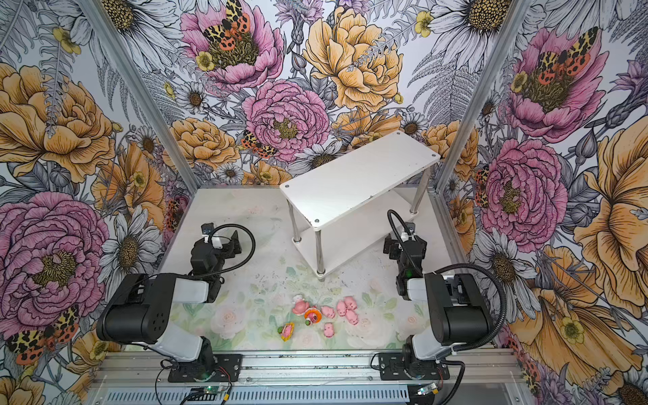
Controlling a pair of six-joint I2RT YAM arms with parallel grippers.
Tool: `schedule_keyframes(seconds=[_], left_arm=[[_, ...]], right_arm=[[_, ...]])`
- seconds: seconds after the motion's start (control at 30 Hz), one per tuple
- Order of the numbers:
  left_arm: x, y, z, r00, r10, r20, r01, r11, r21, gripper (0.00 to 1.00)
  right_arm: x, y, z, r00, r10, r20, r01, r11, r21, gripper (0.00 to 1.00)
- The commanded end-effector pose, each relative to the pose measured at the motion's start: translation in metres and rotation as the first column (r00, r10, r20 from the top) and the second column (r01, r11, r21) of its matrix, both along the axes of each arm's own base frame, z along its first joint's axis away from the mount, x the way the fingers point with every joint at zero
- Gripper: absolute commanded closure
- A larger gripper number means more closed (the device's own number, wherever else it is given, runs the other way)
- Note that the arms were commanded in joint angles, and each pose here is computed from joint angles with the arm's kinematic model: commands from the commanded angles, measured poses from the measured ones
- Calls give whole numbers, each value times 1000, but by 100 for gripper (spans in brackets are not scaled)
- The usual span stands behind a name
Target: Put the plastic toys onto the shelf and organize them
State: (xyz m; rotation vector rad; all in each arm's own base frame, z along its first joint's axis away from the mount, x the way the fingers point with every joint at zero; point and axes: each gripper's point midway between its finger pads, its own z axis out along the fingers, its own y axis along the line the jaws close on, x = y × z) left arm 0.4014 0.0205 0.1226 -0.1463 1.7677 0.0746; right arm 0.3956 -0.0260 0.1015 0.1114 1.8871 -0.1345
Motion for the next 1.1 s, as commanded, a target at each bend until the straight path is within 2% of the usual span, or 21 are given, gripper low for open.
schedule_keyframes(seconds=[0.0, 1.07], left_arm=[[4, -1, 7, 1000, -18, 18, 18, 1000, 3, 1], [4, 0, 7, 1000, -25, 19, 26, 1000, -6, 1]], right_arm=[[6, -1, 10, 1000, 4, 28, -5, 1000, 3, 0], [7, -1, 10, 1000, 6, 29, -6, 1000, 6, 0]])
